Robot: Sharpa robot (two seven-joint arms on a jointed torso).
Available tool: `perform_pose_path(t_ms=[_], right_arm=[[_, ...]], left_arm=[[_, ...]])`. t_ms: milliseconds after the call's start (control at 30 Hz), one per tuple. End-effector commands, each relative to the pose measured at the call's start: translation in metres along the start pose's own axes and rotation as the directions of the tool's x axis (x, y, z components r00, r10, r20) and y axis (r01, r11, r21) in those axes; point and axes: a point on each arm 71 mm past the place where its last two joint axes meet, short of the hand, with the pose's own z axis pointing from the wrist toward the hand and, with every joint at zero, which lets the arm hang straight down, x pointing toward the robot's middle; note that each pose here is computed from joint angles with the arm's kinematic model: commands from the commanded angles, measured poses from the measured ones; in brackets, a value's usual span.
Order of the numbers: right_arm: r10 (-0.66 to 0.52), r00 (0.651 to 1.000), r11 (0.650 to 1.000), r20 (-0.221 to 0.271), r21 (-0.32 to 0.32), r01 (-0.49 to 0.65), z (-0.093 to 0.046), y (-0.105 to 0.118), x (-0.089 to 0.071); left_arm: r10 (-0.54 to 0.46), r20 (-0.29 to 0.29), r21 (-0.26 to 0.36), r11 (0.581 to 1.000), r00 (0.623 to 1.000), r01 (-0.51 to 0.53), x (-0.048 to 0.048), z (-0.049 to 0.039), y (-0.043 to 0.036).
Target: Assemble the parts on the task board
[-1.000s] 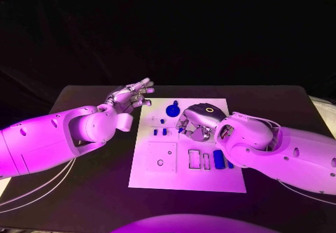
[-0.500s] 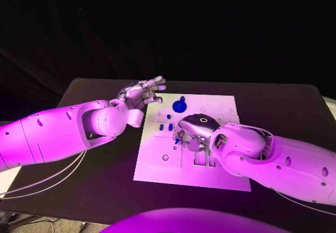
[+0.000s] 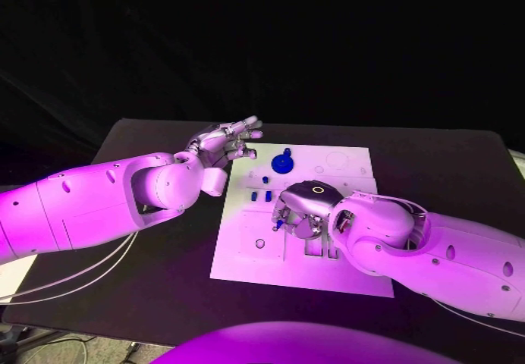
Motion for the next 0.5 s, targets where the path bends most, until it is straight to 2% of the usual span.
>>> perform_pose_path(t_ms=[33,500], right_arm=[[-0.009,1.0,1.0,-0.027,-0.007,0.009,0.0006,0.0017,0.0028],[-0.017,0.999,1.0,-0.033,-0.008,0.016,0.0027,0.0038,0.0046]], left_arm=[[-0.003,-0.025,0.003,1.0,1.0,0.003,0.0031,0.0001,0.0003],[-0.002,-0.026,0.0,1.0,1.0,0.002,0.0023,0.0,0.0003]])
